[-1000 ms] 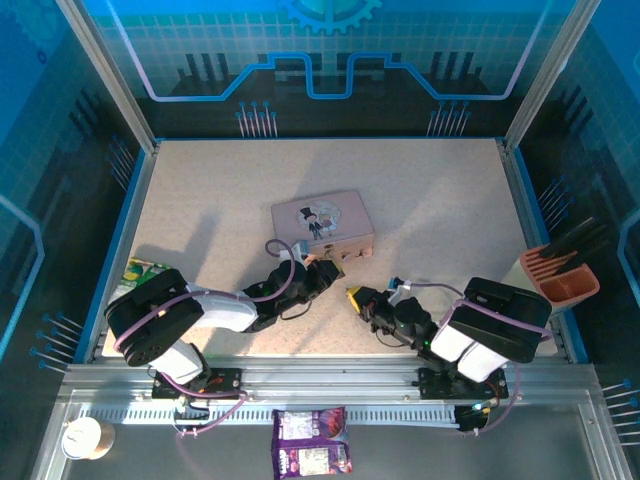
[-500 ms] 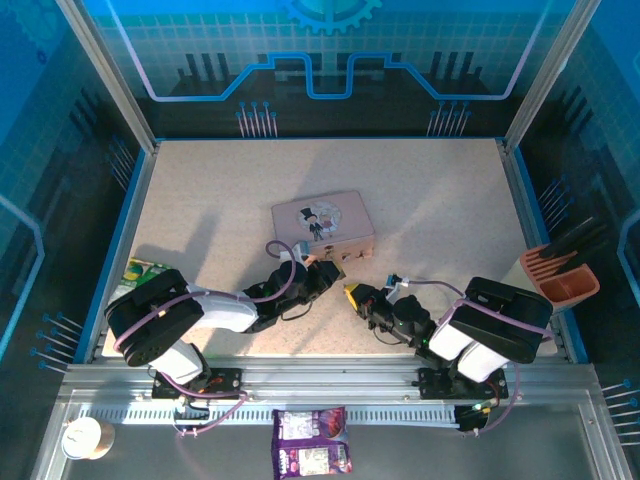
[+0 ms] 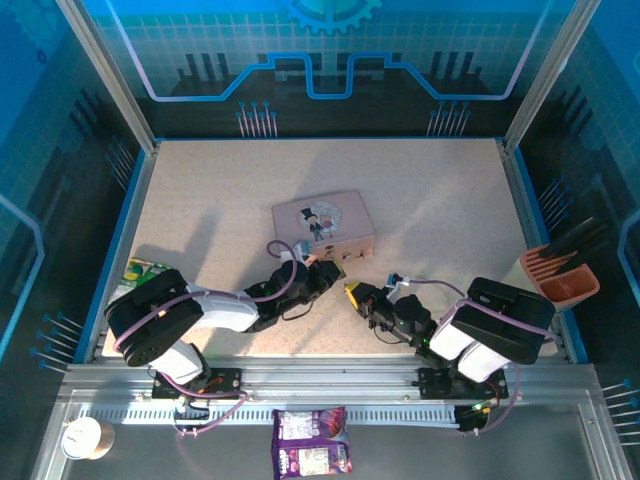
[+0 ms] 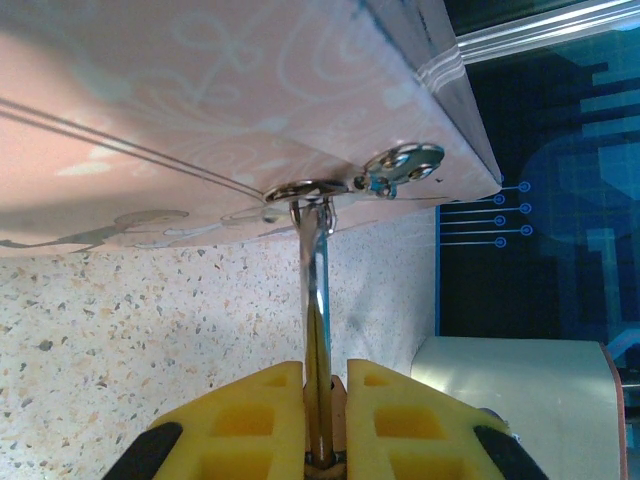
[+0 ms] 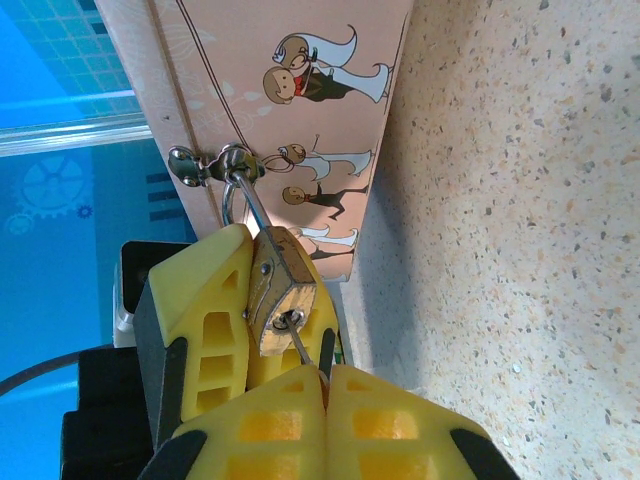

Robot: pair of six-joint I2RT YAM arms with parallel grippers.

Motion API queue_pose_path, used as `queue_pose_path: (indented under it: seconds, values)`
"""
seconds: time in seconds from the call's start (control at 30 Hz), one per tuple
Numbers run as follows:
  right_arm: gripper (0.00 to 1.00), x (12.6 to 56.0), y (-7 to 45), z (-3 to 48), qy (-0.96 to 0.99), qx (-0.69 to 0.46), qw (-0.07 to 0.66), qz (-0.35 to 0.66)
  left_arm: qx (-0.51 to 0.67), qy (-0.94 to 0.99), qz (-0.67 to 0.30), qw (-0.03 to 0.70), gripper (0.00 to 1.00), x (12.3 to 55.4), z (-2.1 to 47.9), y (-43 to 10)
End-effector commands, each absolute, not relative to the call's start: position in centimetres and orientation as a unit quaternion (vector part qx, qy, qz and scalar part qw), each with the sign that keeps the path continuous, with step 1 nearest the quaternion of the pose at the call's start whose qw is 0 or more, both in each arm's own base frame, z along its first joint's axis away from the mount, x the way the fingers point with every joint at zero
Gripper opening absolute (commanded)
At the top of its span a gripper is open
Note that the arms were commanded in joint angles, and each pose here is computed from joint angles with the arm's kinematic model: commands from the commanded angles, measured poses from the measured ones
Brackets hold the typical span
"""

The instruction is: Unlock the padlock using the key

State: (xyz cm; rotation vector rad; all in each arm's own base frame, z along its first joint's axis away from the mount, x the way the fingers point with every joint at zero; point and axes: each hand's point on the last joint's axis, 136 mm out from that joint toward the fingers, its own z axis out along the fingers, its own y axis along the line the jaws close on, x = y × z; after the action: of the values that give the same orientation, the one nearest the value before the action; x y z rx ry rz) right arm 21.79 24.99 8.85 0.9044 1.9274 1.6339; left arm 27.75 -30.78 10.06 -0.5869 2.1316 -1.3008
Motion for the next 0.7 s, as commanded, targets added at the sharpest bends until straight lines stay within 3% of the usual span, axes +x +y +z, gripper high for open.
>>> queue_pose_path:
  seconds: [0.0, 0.67]
  values:
    - [0.0, 22.4, 24.2, 9.3, 0.687, 0.339, 0.248, 0.593, -0.2, 0.755, -0.548, 0.299, 0.0, 28.0, 15.4, -32.9]
    - [0.0, 23.2, 25.0, 10.0, 0.678, 0.342, 0.252, 0.6, -0.189, 0.762, -0.545, 0.294, 0.0, 27.3, 15.4, -34.0]
